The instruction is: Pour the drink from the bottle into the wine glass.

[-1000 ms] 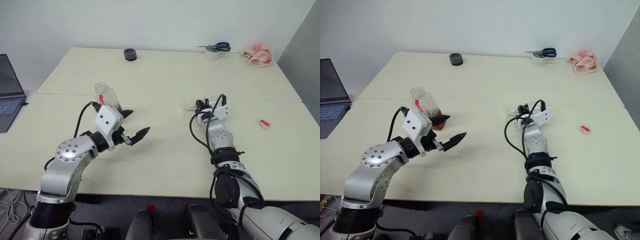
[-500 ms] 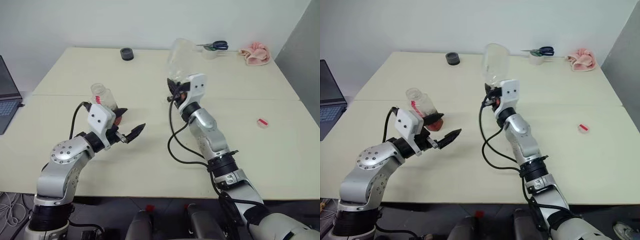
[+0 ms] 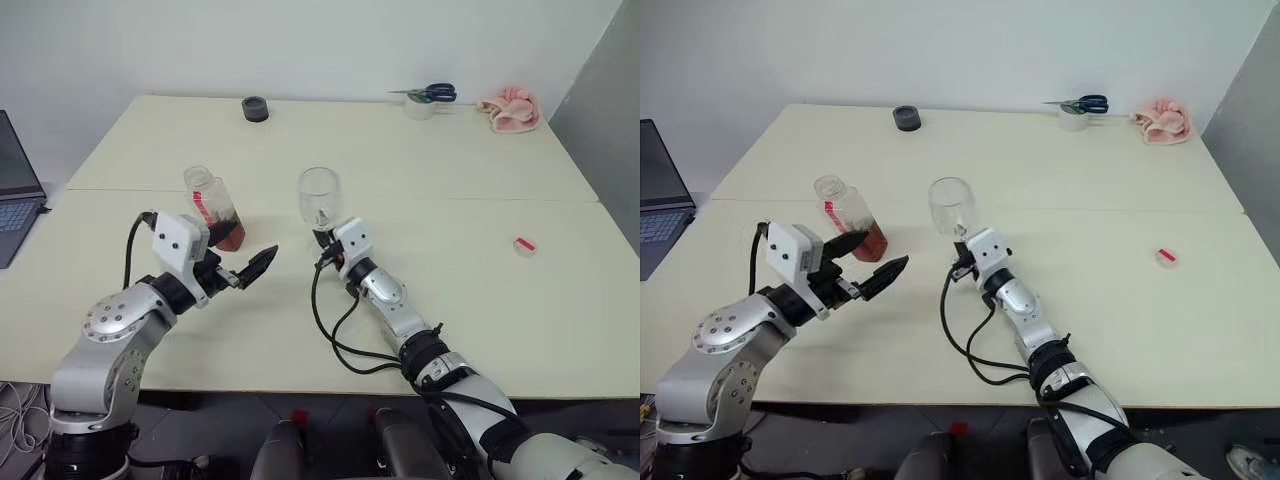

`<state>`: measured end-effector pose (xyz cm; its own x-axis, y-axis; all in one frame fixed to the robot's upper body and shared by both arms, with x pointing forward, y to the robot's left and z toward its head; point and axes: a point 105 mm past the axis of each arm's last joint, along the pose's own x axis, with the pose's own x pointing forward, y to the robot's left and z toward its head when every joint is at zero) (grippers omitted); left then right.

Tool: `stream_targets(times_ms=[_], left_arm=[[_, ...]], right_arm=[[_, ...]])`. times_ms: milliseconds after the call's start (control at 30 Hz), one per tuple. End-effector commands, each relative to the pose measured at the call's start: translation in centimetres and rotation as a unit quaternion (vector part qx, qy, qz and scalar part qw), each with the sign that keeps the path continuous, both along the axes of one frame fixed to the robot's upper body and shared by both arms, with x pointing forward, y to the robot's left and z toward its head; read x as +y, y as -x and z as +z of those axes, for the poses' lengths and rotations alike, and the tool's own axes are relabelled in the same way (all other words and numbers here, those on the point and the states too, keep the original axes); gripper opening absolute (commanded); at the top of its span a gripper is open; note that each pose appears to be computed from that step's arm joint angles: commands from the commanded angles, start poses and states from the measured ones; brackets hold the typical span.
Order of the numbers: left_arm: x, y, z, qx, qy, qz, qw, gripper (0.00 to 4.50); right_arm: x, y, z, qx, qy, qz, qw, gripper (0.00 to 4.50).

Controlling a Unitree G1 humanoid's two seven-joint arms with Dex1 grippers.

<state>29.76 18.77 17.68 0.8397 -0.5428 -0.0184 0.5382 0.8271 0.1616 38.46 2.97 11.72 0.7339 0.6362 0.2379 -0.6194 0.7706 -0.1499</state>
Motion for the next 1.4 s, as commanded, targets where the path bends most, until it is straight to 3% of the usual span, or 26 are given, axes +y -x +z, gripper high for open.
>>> stream_targets(times_ms=[33,267,667,900,1133,1267,1400], left_arm=[[0.0,0.5,1.4,-0.027,-0.008,0.002,1.000,4.50],[0.1,0.3,1.4,-0.025,-0.013,0.004,1.000,4.50],[0.1,0.0,1.2,-0.022,-0.011,0.003,1.000,4.50],[1.6,-0.1,0.2,-0.014,-0.006,0.034,0.999,4.50],[3.6,-0.4,-1.0,-0.032,0.020,0.115,0.993,4.50],[4.8,-0.3,-1.7,-0.040,0.029,0.157,0.986,4.50],[5.9,0.1,-2.5,-0.032,0.032,0.178,0.983,4.50]], right_arm=[[0.4,0.1,-0.1,-0.003,0.012,0.017,1.000,0.26],[0.2,-0.1,-0.8,0.002,0.040,0.014,0.999,0.26],[-0.3,-0.1,-0.5,-0.006,0.044,0.012,0.999,4.38],[-1.6,0.9,-0.8,0.007,0.057,0.049,0.997,4.48],[-8.1,2.4,1.5,0.013,0.096,0.053,0.994,4.48],[-11.5,4.1,4.6,0.027,0.156,0.112,0.981,4.48],[-14.6,5.3,10.9,0.035,0.223,0.168,0.960,4.48]])
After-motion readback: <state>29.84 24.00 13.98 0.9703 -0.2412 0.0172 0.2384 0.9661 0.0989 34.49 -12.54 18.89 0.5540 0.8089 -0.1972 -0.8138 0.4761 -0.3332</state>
